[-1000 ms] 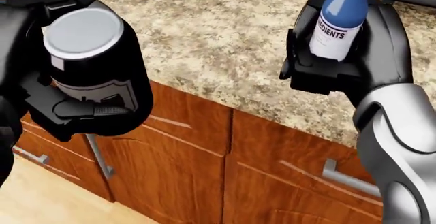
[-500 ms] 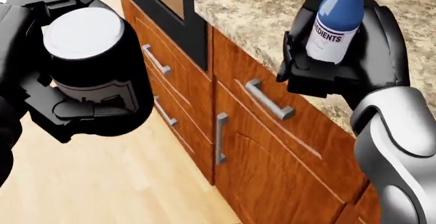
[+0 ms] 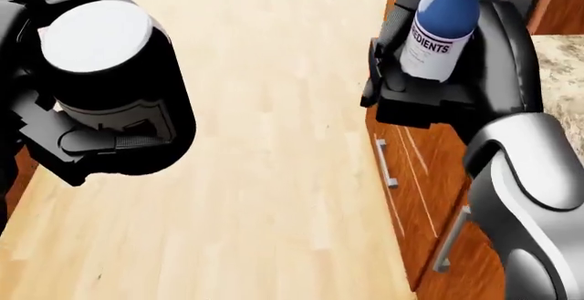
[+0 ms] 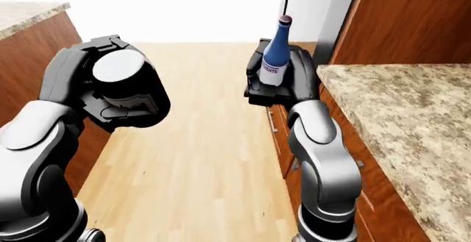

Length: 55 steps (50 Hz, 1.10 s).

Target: Move the drinks to the dining counter.

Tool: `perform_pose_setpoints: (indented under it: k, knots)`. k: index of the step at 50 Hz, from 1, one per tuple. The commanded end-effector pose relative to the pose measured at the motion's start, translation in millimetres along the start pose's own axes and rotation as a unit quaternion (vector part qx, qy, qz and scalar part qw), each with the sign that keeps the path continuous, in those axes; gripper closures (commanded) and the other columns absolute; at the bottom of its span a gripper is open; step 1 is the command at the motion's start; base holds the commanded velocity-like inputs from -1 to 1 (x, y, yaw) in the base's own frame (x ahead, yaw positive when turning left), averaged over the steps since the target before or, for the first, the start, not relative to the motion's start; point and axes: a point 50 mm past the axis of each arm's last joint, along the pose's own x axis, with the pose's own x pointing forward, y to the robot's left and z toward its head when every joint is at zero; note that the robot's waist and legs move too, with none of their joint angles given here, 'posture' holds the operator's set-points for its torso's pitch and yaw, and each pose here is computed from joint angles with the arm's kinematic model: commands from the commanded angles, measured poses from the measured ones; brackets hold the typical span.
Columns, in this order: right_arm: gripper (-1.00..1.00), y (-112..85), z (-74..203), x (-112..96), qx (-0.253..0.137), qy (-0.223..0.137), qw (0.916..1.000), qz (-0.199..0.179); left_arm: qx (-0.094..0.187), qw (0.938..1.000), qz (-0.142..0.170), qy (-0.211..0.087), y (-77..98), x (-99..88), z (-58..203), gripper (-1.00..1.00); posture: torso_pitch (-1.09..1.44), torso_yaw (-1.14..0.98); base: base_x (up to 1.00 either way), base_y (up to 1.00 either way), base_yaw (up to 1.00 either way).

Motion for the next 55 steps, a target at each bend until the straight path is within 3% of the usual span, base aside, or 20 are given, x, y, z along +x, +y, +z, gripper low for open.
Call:
perform_pose_setpoints:
  k: [1,55]
  knots:
    - [1.0,-0.4,13.6,-1.2,-0.001,-0.039,0.9992,-0.003,0.006,0.9993,0.006,-0.038,2.2,-3.0,13.1,1.0,0.0,0.0,0.0,0.0,1.0]
    - [1.0,-0.7,15.4,-3.5,0.001,-0.042,0.9991,-0.003,0.006,0.9993,0.0,-0.038,-1.8,-3.5,10.8,1.0,0.0,0.0,0.0,0.0,1.0]
